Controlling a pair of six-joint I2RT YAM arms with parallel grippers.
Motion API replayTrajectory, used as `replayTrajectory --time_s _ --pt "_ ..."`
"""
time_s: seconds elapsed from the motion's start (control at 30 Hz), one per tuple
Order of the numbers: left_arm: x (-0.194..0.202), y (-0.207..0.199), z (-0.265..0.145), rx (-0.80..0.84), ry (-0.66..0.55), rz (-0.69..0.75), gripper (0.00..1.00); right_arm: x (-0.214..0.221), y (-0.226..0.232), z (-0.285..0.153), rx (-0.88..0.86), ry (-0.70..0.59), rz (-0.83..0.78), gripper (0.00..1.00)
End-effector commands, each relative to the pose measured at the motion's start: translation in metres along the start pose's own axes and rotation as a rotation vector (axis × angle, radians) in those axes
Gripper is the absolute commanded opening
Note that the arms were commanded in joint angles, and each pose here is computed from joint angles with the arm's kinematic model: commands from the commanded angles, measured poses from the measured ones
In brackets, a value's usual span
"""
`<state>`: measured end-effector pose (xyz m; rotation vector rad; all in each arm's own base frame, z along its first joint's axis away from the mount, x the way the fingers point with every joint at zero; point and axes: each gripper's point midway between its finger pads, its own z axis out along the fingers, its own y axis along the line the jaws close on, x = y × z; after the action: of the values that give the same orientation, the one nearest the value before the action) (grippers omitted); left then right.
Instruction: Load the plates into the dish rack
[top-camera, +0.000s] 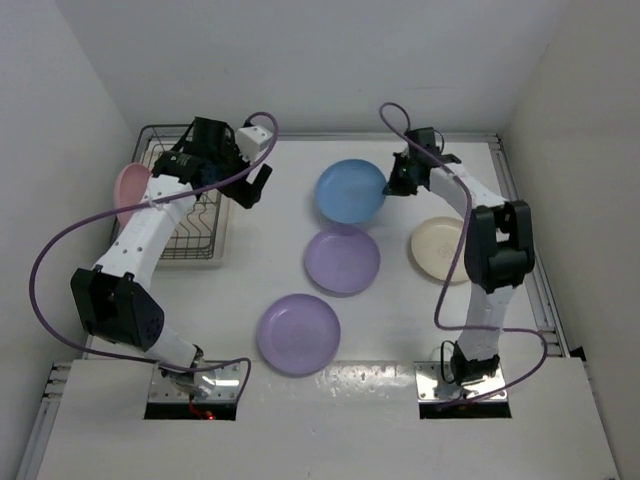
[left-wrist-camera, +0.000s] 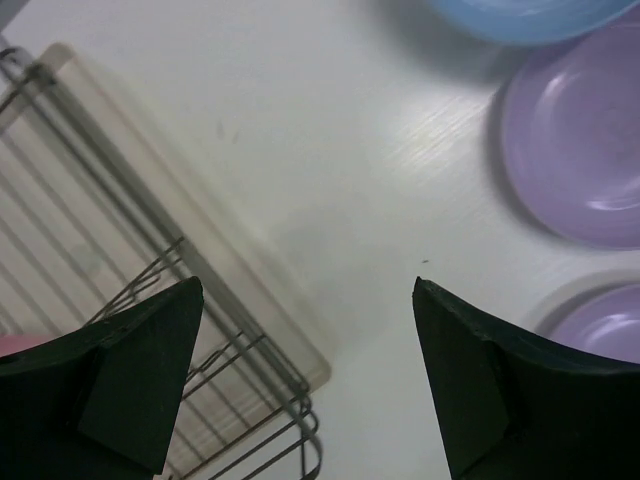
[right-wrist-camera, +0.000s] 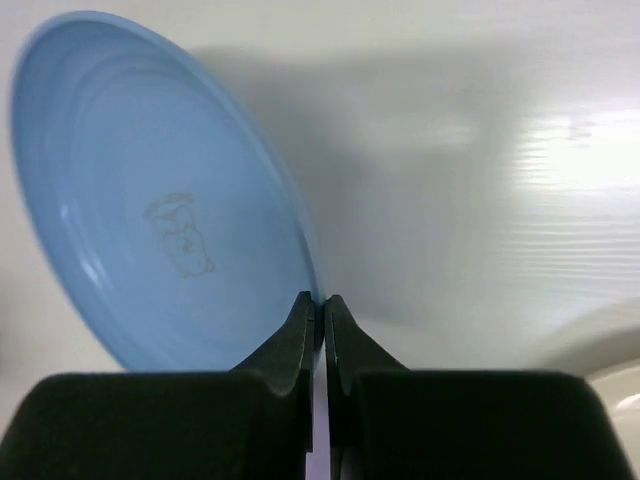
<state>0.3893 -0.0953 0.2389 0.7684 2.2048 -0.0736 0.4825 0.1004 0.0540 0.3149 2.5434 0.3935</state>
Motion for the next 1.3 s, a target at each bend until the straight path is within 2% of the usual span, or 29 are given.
replayTrajectory --time_s 0.0,0.03,0.1,0.2,0.4,0.47,0.6,0.77,0.87,1.0,1.03,1.1,1.2,1.23,1.27 --pt "-0.036 -0.036 -0.007 0.190 -0.120 -0.010 0.91 -0.037 0.115 -0.075 -0.266 -0.242 -0.163 0.00" --pt "-0.039 -0.044 -0.007 0.222 -0.130 -0.002 0.91 -0.029 0.136 -0.091 -0.307 -0.251 -0.199 0.00" --pt "-0.045 -0.051 -0.011 0.263 -0.154 -0.008 0.91 0.007 0.163 -0.095 -0.355 -0.200 -0.257 0.00" --pt "-0.048 -0.065 -0.015 0.331 -0.179 0.010 0.91 0.045 0.185 -0.102 -0.398 -0.150 -0.310 0.00" --pt "-0.017 -0.078 -0.001 0.360 -0.102 0.010 0.92 0.114 0.191 -0.103 -0.443 -0.072 -0.305 0.00" --pt "0.001 -0.067 0.006 0.329 -0.057 -0.020 0.90 0.113 0.198 -0.116 -0.483 -0.111 -0.312 0.00" --pt "0.033 -0.059 0.020 0.318 0.028 -0.075 0.82 0.136 0.189 -0.118 -0.483 -0.090 -0.313 0.00" --pt "0.057 -0.083 0.029 0.436 0.084 -0.099 0.76 0.146 0.187 -0.128 -0.505 -0.112 -0.318 0.00" --pt "0.058 -0.091 0.026 0.506 0.076 -0.106 0.69 0.150 0.187 -0.131 -0.511 -0.113 -0.314 0.00" --pt "0.070 -0.099 0.026 0.552 0.119 -0.102 0.48 0.151 0.187 -0.133 -0.517 -0.129 -0.319 0.00" --pt "0.075 -0.101 0.029 0.562 0.143 -0.112 0.28 0.151 0.186 -0.134 -0.515 -0.130 -0.321 0.00" --pt "0.073 -0.096 0.026 0.561 0.154 -0.126 0.03 0.152 0.186 -0.133 -0.516 -0.129 -0.319 0.00" --pt "0.061 -0.076 0.018 0.490 0.135 -0.137 0.00 0.154 0.187 -0.132 -0.518 -0.118 -0.323 0.00" --pt "0.057 -0.064 0.014 0.449 0.123 -0.145 0.00 0.156 0.186 -0.131 -0.513 -0.102 -0.330 0.13" --pt "0.052 -0.056 0.009 0.413 0.119 -0.165 0.00 0.153 0.188 -0.132 -0.519 -0.108 -0.335 0.34"
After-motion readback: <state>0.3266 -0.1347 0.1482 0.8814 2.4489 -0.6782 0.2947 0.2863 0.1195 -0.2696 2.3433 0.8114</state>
